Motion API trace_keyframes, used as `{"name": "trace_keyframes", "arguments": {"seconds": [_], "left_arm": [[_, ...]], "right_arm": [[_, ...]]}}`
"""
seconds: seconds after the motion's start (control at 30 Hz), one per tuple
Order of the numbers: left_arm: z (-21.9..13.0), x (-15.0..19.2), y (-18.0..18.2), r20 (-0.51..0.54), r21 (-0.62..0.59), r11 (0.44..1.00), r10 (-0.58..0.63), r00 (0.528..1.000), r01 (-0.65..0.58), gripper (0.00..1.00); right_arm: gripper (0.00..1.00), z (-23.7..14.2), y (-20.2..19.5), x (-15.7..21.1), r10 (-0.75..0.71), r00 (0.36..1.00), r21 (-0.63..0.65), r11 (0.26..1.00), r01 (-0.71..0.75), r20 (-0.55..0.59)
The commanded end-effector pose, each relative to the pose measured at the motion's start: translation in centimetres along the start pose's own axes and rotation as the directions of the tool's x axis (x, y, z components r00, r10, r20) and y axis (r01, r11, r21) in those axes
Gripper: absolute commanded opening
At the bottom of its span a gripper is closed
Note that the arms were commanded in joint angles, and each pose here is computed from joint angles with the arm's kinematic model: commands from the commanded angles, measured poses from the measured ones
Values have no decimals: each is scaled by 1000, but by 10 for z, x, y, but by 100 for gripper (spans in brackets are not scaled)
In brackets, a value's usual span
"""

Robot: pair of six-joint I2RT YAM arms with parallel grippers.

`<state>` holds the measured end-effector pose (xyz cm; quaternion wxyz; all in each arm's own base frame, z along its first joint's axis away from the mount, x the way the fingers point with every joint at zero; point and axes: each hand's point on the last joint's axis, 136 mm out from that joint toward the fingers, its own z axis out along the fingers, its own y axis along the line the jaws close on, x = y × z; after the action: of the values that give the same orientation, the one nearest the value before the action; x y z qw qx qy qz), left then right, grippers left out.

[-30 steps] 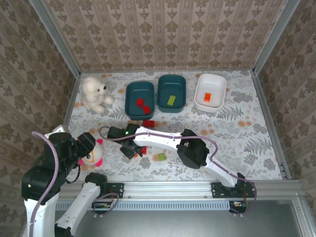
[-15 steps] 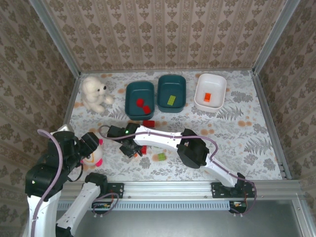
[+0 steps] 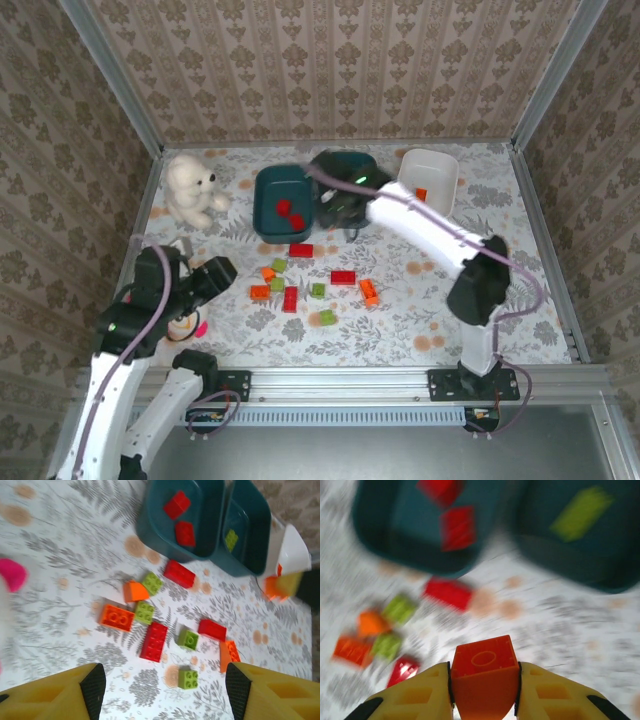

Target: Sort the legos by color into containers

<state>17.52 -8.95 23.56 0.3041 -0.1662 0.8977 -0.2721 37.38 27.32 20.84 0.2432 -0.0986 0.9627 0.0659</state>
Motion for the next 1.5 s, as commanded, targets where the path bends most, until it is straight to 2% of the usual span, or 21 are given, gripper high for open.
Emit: {"name": "trace_keyframes", "arguments": {"seconds": [0.0, 0.13, 0.23, 0.4, 0.53, 0.8, 0.9, 1.0, 1.17, 1.27, 1.47], "left_arm": [[18, -9, -43, -11, 149, 987, 64, 998, -62, 68], [43, -4, -72, -55, 158, 973, 179, 982, -169, 68], [61, 0, -88, -75, 157, 965, 224, 972, -210, 68], [81, 0, -103, -81, 157, 965, 224, 971, -210, 68], [86, -5, -109, -78, 149, 965, 230, 970, -216, 69], [88, -9, -107, -65, 125, 971, 215, 974, -206, 69], [87, -10, -106, -60, 116, 972, 213, 975, -205, 69], [84, -12, -106, -54, 110, 972, 215, 975, -209, 69], [79, -12, -104, -50, 105, 972, 217, 975, -211, 69], [77, -11, -102, -54, 101, 972, 220, 974, -214, 69], [70, -9, -96, -73, 75, 967, 248, 966, -243, 69]], "right_arm": [[27, 14, -85, -6, 160, 987, 126, 979, -157, -7], [27, 38, -163, -15, 340, 940, 171, 927, -333, -10], [26, 61, -194, -17, 404, 914, 186, 901, -392, -36], [26, 105, -213, -13, 442, 890, 204, 887, -415, -113], [26, 127, -225, -10, 471, 872, 223, 871, -437, -135], [27, 149, -239, -2, 505, 846, 227, 856, -465, -171], [31, 152, -242, -1, 514, 839, 219, 852, -475, -179], [44, 146, -244, -5, 511, 842, 219, 853, -473, -172], [55, 113, -244, -32, 492, 866, 194, 861, -470, -85], [57, 83, -242, -53, 480, 877, 172, 866, -470, -19], [57, -4, -216, -95, 424, 890, 79, 894, -441, 168]]}}
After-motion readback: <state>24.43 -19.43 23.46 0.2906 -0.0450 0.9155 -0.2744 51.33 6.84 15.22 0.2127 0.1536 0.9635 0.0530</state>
